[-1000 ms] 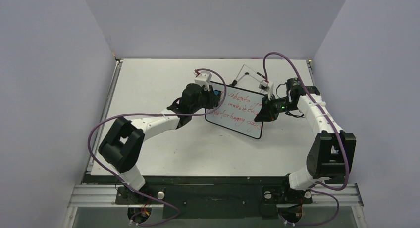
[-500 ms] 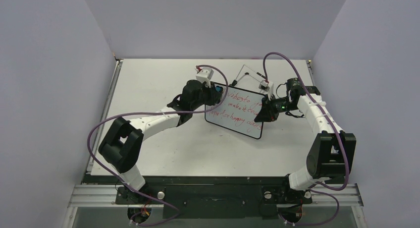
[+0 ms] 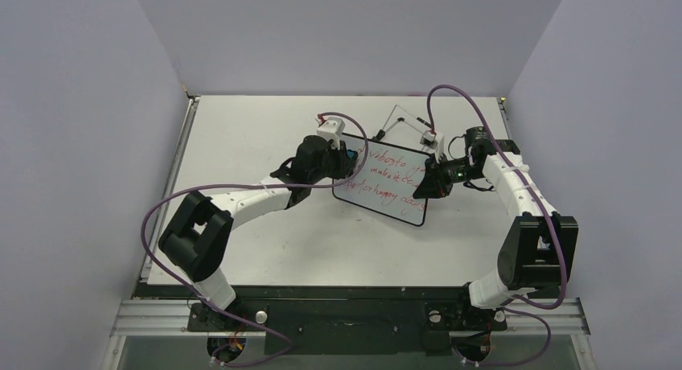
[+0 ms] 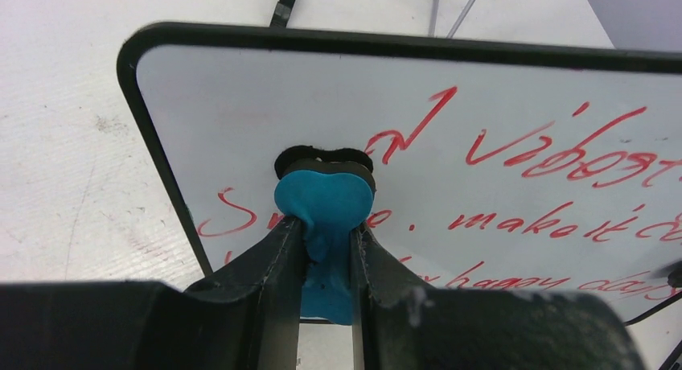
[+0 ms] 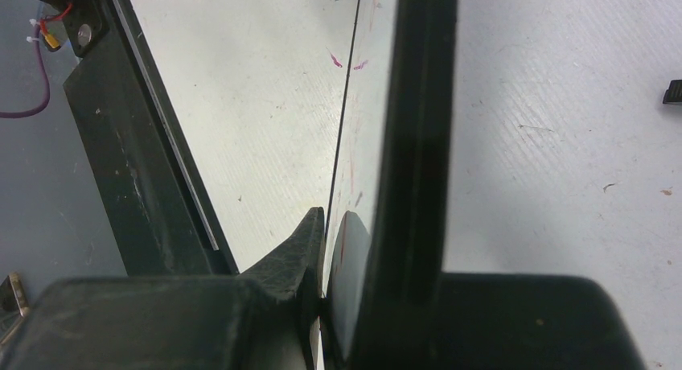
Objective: Erase the whiteboard
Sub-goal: Erase the whiteboard at the center of the board.
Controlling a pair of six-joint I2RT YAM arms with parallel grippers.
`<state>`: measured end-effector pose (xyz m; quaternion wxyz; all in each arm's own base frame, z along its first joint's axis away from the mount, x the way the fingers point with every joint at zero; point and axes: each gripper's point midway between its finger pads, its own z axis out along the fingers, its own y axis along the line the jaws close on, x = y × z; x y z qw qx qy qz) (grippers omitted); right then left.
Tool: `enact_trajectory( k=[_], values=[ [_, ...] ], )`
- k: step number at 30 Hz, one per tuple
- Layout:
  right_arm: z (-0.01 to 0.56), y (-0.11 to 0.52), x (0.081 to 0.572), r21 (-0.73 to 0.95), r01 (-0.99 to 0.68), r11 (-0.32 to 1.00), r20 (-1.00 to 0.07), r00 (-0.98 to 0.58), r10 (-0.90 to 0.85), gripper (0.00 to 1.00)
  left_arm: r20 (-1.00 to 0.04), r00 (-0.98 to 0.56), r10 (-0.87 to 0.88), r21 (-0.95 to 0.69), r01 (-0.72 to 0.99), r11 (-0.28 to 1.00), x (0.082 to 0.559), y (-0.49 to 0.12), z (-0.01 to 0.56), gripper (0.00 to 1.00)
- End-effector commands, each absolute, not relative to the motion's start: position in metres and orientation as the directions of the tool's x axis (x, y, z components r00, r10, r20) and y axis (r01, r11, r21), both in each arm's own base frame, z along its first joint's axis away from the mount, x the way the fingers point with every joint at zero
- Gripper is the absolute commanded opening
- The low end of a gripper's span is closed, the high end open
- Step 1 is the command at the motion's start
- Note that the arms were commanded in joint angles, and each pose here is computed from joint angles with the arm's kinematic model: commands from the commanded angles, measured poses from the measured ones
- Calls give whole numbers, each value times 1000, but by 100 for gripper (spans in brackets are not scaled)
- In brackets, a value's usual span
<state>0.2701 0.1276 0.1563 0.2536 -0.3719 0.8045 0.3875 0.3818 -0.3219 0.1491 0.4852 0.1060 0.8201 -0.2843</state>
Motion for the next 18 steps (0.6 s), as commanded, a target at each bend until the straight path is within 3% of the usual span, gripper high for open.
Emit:
enact_trajectory(
  k=[1, 8, 18],
  values=[
    [156, 135, 251, 436, -827, 355, -684, -561, -466, 0, -908, -391, -152, -343, 482, 806, 413, -332, 213, 0],
    [156, 135, 252, 436, -827, 356, -685, -561, -465, 0, -920, -375, -117, -319, 541, 778, 396, -362, 222, 0],
    [156, 136, 250, 439, -827, 350, -684, -561, -467, 0, -870, -478, -124, -334, 386, 860, 383, -324, 137, 0]
  ],
)
